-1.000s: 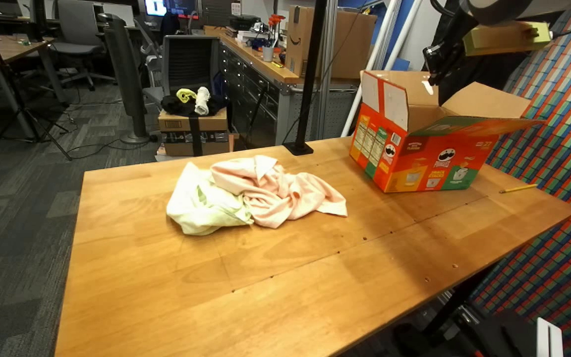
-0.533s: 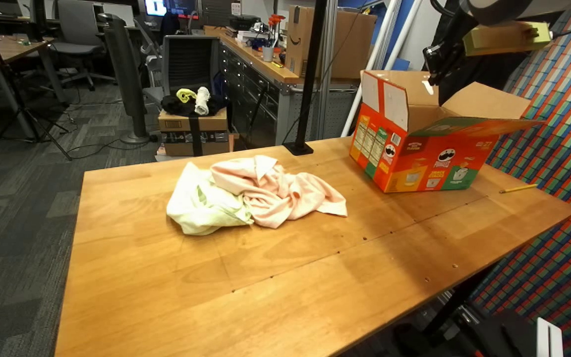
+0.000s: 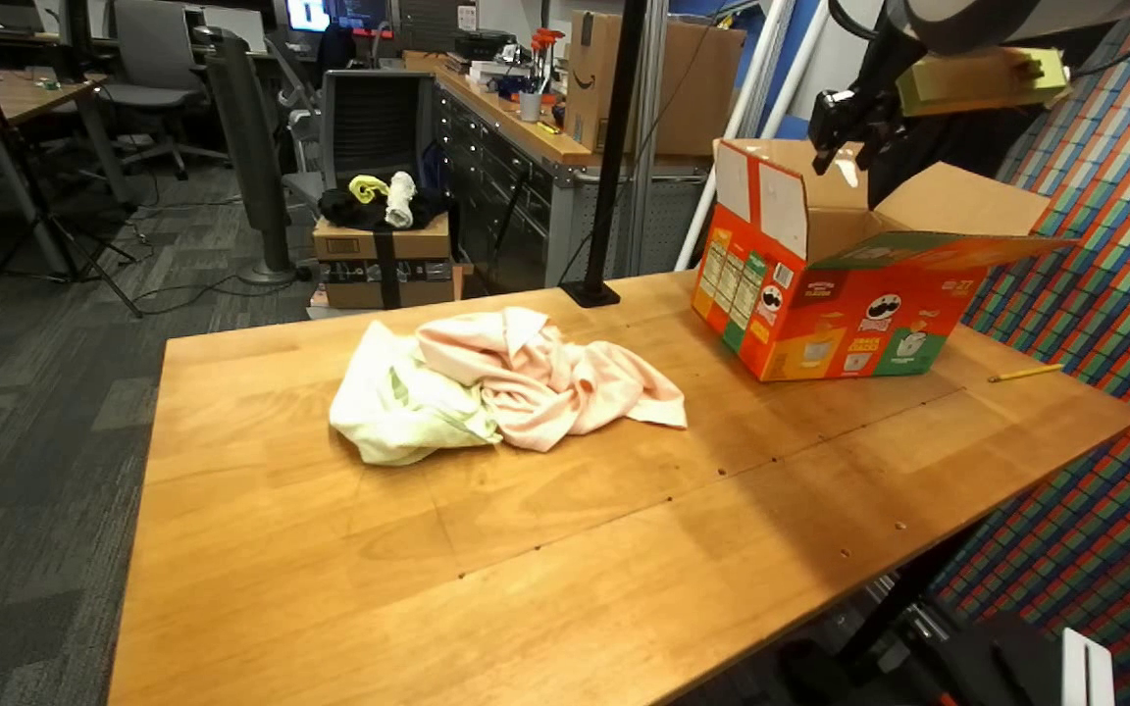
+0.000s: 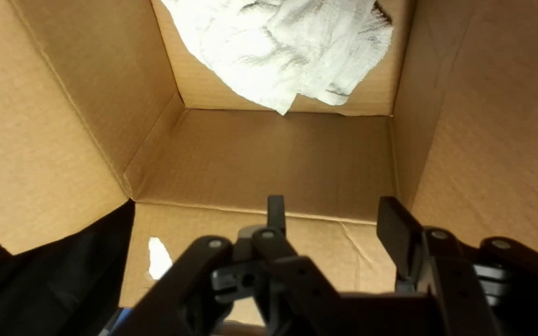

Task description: Put the shirts inside the box

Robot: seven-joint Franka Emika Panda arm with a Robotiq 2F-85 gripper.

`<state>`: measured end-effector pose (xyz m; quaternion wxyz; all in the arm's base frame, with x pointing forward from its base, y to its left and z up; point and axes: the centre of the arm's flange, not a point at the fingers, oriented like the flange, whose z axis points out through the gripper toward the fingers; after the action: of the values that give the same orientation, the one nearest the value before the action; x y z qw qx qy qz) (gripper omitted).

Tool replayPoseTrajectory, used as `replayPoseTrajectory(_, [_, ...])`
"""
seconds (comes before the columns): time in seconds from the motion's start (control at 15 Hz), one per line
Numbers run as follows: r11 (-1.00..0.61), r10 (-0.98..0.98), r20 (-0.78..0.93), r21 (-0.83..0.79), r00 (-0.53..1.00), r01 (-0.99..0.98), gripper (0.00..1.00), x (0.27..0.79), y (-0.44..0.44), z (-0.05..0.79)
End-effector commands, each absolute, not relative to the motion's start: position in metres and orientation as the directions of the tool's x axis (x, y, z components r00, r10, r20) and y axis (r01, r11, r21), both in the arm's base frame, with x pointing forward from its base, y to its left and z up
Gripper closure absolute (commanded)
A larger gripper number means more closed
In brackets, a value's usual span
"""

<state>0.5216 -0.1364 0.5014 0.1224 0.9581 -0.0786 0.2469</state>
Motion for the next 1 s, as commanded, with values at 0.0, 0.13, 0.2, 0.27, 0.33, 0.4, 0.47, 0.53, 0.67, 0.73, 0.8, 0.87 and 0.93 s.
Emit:
replayPoseTrajectory(0.0, [-0.972,0.01,0.537,0.203,0.843,-0.117,0.1,0.518,-0.092,0.527])
replayPoseTrajectory(0.13, [-0.976,0.085,0.571,0.212,0.817,-0.046,0.0,0.515,-0.062,0.543])
replayPoseTrajectory(0.2, [-0.977,0.118,0.586,0.215,0.801,-0.013,0.0,0.513,-0.048,0.551])
replayPoseTrajectory(0.27, [-0.977,0.149,0.602,0.213,0.784,0.022,0.0,0.51,-0.034,0.56])
replayPoseTrajectory(0.33, [-0.976,0.178,0.612,0.21,0.771,0.059,0.0,0.505,-0.022,0.568])
replayPoseTrajectory(0.4, [-0.975,0.197,0.618,0.203,0.761,0.087,0.0,0.502,-0.01,0.573])
replayPoseTrajectory(0.47, [-0.974,0.215,0.618,0.195,0.756,0.117,0.0,0.497,-0.001,0.574])
replayPoseTrajectory(0.53, [-0.972,0.23,0.616,0.19,0.754,0.141,0.0,0.494,0.009,0.574])
replayPoseTrajectory(0.67, [-0.965,0.262,0.601,0.174,0.755,0.197,0.0,0.485,0.022,0.565])
replayPoseTrajectory(0.73, [-0.96,0.281,0.591,0.169,0.757,0.224,0.0,0.483,0.029,0.559])
replayPoseTrajectory(0.8, [-0.953,0.303,0.571,0.155,0.763,0.262,0.0,0.48,0.035,0.551])
replayPoseTrajectory(0.87, [-0.944,0.327,0.555,0.149,0.765,0.296,0.0,0.477,0.042,0.541])
replayPoseTrajectory(0.93, [-0.934,0.349,0.542,0.14,0.764,0.328,0.0,0.474,0.049,0.533])
